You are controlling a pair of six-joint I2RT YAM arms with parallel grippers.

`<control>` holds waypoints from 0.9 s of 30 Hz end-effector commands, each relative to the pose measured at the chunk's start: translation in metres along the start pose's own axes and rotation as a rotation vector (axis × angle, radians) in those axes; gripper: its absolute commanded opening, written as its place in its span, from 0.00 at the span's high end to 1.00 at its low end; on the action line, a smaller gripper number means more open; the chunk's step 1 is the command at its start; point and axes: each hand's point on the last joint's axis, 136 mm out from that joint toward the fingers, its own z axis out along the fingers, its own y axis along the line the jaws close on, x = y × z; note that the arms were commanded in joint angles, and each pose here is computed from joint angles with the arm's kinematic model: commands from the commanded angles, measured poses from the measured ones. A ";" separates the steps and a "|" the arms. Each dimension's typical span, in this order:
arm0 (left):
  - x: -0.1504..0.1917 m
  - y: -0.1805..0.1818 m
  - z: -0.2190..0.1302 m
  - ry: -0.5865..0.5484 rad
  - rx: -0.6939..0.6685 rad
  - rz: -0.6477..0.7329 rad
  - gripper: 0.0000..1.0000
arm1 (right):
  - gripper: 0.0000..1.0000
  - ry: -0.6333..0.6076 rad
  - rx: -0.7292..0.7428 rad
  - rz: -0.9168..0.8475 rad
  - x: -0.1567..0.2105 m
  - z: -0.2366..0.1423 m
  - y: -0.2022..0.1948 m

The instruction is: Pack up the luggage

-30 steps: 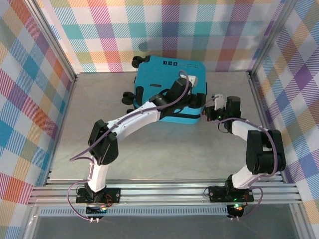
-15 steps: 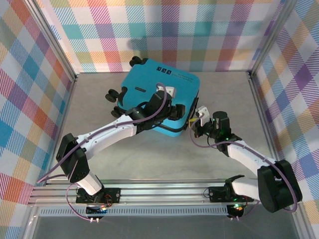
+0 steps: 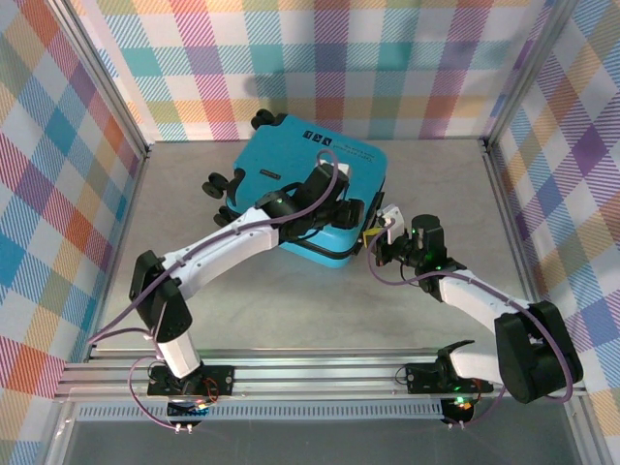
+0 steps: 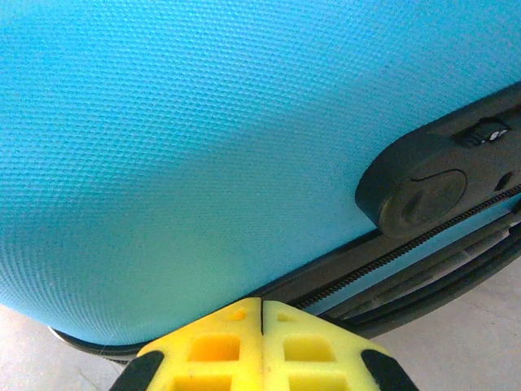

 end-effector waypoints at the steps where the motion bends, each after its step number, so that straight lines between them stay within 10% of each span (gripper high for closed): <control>1: -0.012 -0.014 0.003 -0.015 0.021 0.037 0.28 | 1.00 -0.066 -0.027 -0.016 -0.020 0.000 0.004; 9: -0.033 -0.034 0.014 -0.097 0.074 0.036 0.28 | 1.00 -0.060 0.041 0.033 -0.006 0.005 -0.010; 27: 0.049 0.021 0.021 0.068 -0.094 -0.051 0.30 | 1.00 -0.091 0.283 0.233 -0.044 0.002 -0.120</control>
